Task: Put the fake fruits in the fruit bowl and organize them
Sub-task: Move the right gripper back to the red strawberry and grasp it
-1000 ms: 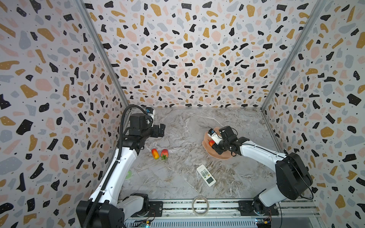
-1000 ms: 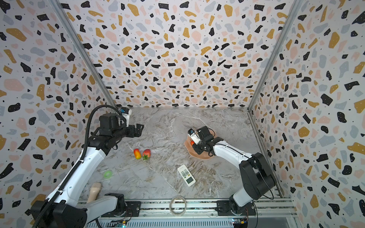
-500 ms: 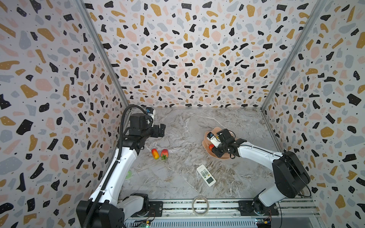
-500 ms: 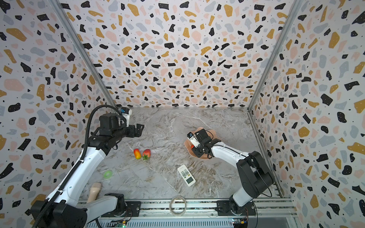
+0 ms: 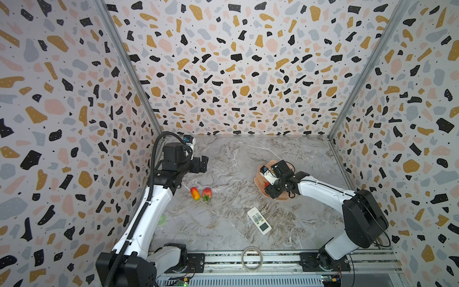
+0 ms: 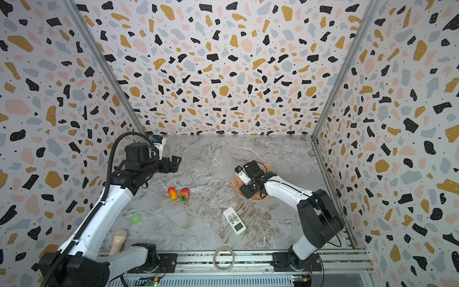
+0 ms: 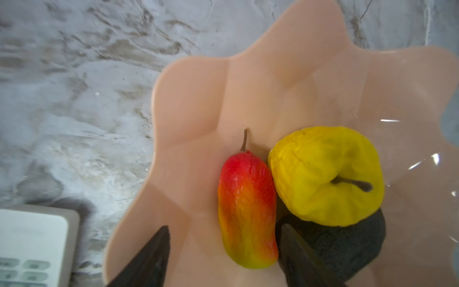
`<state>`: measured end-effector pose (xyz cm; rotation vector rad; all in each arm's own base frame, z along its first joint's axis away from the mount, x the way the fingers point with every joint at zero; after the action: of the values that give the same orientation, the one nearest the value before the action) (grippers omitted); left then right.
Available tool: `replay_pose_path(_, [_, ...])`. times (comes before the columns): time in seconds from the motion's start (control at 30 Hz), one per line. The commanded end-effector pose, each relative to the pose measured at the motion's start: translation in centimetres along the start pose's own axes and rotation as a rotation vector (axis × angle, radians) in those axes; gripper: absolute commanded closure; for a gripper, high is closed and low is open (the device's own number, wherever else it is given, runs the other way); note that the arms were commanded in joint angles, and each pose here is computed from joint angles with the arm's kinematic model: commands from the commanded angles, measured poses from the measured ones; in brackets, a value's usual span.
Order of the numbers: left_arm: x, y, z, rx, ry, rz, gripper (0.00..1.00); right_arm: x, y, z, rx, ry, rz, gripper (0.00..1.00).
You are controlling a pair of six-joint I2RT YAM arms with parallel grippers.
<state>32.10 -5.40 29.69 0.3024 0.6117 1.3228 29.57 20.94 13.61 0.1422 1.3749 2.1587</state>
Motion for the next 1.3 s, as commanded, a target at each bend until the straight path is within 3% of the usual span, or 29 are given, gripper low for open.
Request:
replay_pose_path(0.0, [0.0,0.0,0.6,-0.032,0.000,-0.006,0.00,0.6,4.5,3.8,-0.116,0.048,0.019,0.07])
replay_pose_path(0.03, [0.1,0.0,0.6,-0.031,0.001,-0.005,0.00,1.0,5.0,4.7,-0.142,0.070,0.032,0.01])
replay_pose_path(0.17, [0.0,0.1,0.6,-0.035,0.000,-0.005,0.00,3.3,5.9,8.6,-0.264,0.155,0.108,0.01])
replay_pose_path(0.3, [0.0,0.4,0.8,-0.044,-0.002,-0.005,0.00,6.5,4.4,12.7,-0.410,0.252,0.191,0.01])
replay_pose_path(0.4, [0.0,0.5,0.8,-0.048,-0.001,0.001,0.00,8.8,2.0,16.0,-0.483,0.223,0.253,0.01])
replay_pose_path(0.5, [0.1,0.7,0.9,-0.056,-0.004,0.007,0.00,11.0,-0.3,19.3,-0.515,0.095,0.322,0.01])
replay_pose_path(0.63, [0.1,0.9,0.9,-0.060,-0.005,0.011,0.00,14.0,-3.2,21.8,-0.498,-0.063,0.325,0.01])
replay_pose_path(0.8, [0.0,1.2,1.1,-0.069,-0.008,0.006,0.00,14.8,-6.2,23.0,-0.443,-0.255,0.278,0.01])
replay_pose_path(1.03, [-0.2,1.9,1.4,-0.089,-0.012,0.000,0.00,15.7,-10.3,23.0,-0.349,-0.289,0.222,0.00])
replay_pose_path(1.27, [-0.3,1.9,1.4,-0.092,-0.012,-0.006,0.00,16.0,-12.7,22.5,-0.299,-0.288,0.199,0.15])
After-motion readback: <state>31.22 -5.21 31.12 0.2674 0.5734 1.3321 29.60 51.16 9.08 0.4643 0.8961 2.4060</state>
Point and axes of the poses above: each gripper's point midway between its finger pads, its own y axis back along the fingers, its own x axis along the line the jaws close on, z = x × y, the point moved 5 cm from there along y, back along the fingers, and after that the axes turned 12 degrees about y, right-handed, at the moved point
